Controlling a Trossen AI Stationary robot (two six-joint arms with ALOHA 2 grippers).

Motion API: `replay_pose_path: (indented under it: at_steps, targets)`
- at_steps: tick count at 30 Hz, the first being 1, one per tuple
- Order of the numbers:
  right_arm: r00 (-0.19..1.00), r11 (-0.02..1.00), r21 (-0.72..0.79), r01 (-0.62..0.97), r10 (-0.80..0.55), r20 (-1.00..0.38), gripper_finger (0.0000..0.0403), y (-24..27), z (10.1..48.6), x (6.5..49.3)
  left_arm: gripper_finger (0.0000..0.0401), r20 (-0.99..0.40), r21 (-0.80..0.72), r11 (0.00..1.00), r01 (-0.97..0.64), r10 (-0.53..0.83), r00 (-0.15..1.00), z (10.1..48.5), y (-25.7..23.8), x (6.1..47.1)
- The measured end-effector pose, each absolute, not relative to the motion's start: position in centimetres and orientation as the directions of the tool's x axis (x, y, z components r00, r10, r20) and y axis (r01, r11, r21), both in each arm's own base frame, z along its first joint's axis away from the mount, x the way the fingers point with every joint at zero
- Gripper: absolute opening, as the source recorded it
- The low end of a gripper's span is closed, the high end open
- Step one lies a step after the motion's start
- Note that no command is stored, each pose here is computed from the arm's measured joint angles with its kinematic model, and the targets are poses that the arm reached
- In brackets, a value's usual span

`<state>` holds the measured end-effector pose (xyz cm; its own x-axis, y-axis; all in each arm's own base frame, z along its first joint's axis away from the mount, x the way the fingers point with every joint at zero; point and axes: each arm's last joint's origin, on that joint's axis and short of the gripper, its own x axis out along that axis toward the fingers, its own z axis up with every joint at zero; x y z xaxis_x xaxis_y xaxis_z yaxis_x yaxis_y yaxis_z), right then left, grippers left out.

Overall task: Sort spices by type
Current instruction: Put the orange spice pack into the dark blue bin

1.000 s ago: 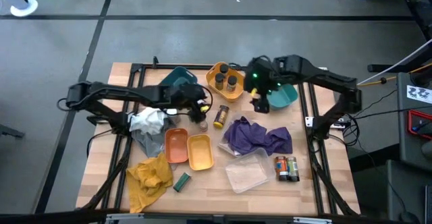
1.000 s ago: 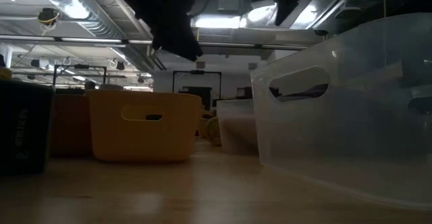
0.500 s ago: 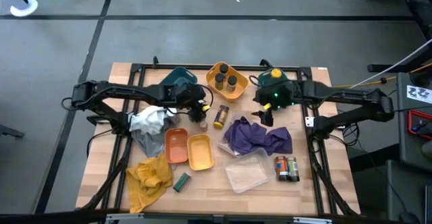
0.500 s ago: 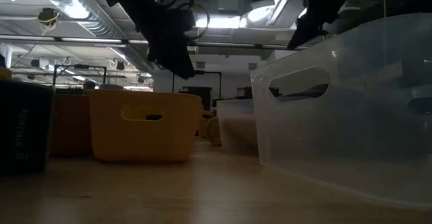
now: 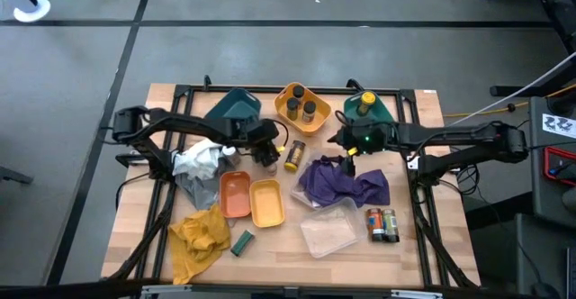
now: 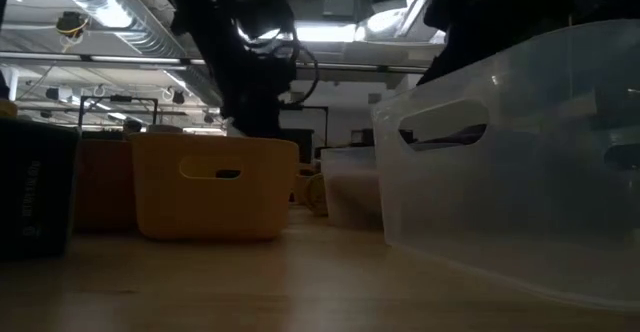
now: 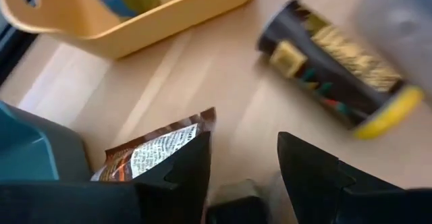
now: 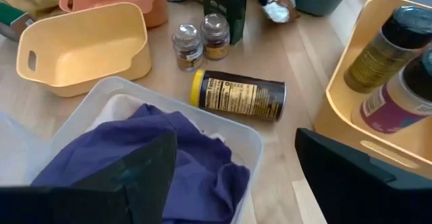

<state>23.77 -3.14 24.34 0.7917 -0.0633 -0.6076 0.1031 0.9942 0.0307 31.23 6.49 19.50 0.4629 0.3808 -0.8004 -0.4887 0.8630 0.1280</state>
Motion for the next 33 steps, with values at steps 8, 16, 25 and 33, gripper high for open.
replay_pose_path:
  at_steps: [8, 16, 25, 33]
  targets:
    - [0.779, 0.994, 0.032, 0.103, -0.061, -0.624, 0.0301, -3.1, 23.4, 23.5, 0.0164, -0.798, 0.149, 0.84, -0.521, 0.413, 0.438, 19.2, 7.4, 31.1]
    - [0.765, 0.994, 0.032, 0.104, -0.059, -0.641, 0.0301, -3.1, 22.6, 23.2, 0.0164, -0.797, 0.156, 0.84, -0.519, 0.417, 0.436, 19.3, 7.7, 31.0]
    - [0.764, 0.994, 0.032, 0.104, -0.059, -0.643, 0.0301, -3.1, 22.6, 23.2, 0.0164, -0.793, 0.145, 0.806, -0.574, 0.442, 0.419, 19.9, 9.5, 30.8]
    - [0.763, 0.994, 0.032, 0.104, -0.059, -0.643, 0.0301, -3.1, 22.6, 23.2, 0.0164, -0.807, 0.163, 0.851, -0.499, 0.406, 0.429, 21.9, 11.3, 31.0]
